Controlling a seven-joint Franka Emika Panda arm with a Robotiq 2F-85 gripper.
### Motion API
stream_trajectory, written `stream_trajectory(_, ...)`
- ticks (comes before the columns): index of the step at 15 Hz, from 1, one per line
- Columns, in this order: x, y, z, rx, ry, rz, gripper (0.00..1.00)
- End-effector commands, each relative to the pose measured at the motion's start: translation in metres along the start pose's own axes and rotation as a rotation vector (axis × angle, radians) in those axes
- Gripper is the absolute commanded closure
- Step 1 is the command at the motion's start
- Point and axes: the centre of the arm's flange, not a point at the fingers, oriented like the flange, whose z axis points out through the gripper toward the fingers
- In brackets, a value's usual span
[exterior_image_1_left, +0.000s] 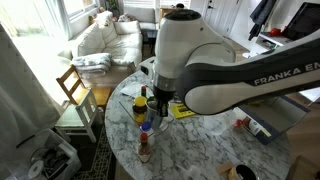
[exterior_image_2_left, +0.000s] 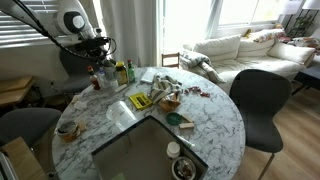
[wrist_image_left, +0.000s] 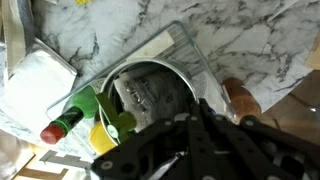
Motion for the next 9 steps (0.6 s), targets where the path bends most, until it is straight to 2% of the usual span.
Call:
stream_trajectory(1,-0.0015,0.0012,-0.0030,0.021,-0.006,-0.017,0.99)
stream_trajectory(9,-0.0017,0.0009,-0.0028,0.023,-0.010,-0.023,0.99)
